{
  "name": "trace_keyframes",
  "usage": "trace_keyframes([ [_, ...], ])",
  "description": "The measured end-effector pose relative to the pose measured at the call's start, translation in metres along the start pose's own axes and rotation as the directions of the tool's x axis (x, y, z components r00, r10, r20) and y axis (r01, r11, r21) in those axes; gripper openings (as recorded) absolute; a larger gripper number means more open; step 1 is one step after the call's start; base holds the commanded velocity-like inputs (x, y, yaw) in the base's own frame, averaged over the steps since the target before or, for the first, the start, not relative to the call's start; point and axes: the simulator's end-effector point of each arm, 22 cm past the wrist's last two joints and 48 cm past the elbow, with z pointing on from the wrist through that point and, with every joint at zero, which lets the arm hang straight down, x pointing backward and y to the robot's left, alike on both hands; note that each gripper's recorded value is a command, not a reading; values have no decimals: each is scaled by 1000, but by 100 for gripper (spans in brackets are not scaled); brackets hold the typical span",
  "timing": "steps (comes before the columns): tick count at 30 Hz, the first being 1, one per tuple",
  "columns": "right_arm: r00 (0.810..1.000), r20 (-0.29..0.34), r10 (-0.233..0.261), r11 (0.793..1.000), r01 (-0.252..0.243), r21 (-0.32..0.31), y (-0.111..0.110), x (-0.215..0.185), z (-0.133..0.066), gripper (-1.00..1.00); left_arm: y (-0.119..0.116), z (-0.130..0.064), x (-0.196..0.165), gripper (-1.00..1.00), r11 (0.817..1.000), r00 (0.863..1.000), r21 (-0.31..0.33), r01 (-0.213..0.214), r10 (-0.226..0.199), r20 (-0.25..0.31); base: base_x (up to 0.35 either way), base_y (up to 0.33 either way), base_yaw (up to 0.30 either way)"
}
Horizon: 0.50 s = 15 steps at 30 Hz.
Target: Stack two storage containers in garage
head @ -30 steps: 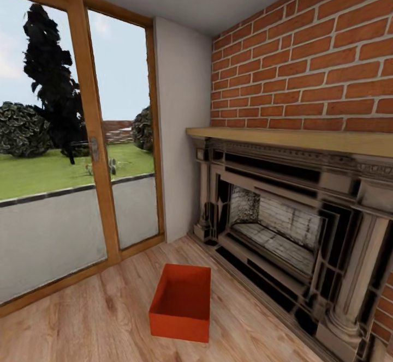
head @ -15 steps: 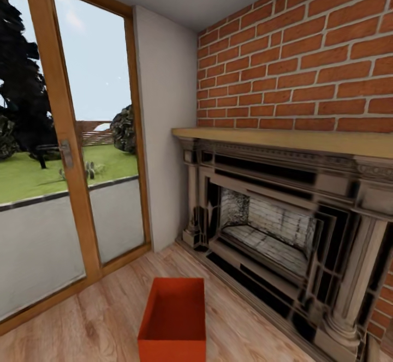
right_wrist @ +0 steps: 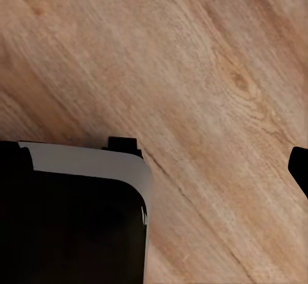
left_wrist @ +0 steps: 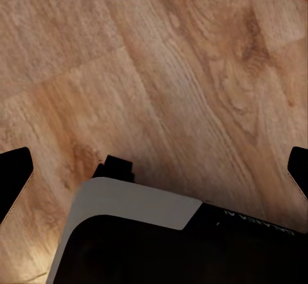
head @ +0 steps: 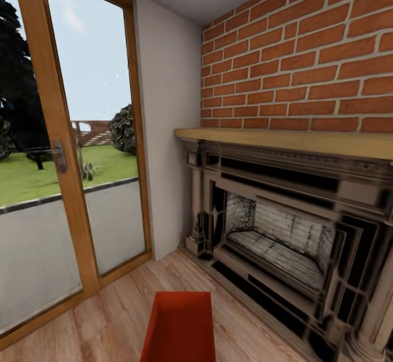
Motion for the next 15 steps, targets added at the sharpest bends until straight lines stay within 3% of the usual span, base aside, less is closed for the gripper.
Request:
trace_keyframes([
  [15, 1000, 0, 3, 1000, -3, 2, 0, 0, 0, 100, 0, 0, -2, 100, 1000, 1000, 0, 0, 0, 10, 312, 130, 0],
])
